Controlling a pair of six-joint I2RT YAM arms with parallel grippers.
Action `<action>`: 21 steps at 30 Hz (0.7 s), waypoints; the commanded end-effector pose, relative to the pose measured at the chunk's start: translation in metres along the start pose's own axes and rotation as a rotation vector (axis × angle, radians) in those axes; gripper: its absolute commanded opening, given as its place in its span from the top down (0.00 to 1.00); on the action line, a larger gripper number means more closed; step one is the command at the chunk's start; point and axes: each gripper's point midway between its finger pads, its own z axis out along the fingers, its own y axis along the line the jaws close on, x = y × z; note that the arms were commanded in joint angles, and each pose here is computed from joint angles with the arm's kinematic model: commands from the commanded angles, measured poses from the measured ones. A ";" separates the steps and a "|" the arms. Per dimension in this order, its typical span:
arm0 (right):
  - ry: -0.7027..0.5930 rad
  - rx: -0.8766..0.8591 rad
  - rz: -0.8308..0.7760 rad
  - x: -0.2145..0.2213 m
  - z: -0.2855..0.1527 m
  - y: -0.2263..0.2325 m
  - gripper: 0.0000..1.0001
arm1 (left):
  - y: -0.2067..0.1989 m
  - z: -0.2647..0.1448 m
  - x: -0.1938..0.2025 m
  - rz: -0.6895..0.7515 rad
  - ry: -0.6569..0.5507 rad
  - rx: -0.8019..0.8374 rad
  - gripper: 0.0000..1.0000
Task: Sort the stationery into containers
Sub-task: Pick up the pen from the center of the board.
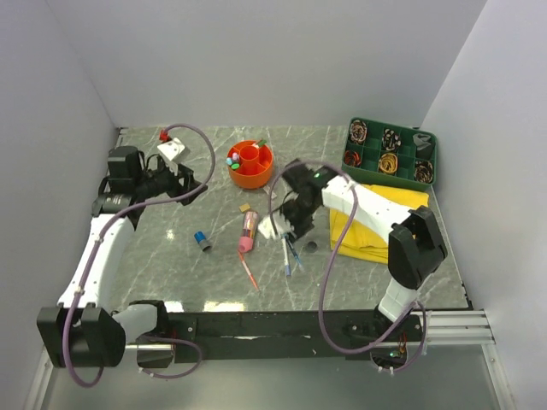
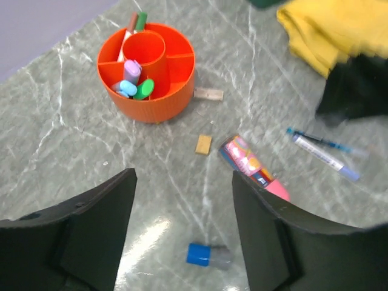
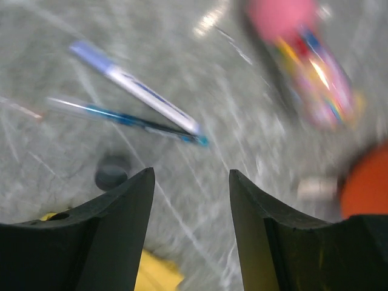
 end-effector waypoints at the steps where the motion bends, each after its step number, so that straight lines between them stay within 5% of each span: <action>1: 0.035 -0.127 -0.491 -0.012 0.021 0.024 0.41 | 0.002 -0.033 -0.029 -0.079 -0.118 -0.097 0.27; 10: -0.018 -0.218 -0.801 -0.034 0.066 0.055 0.50 | -0.004 -0.088 -0.019 -0.070 0.098 -0.222 0.23; 21: 0.005 -0.249 -0.798 -0.052 0.093 0.059 0.59 | -0.035 -0.107 -0.007 -0.103 0.023 -0.262 0.21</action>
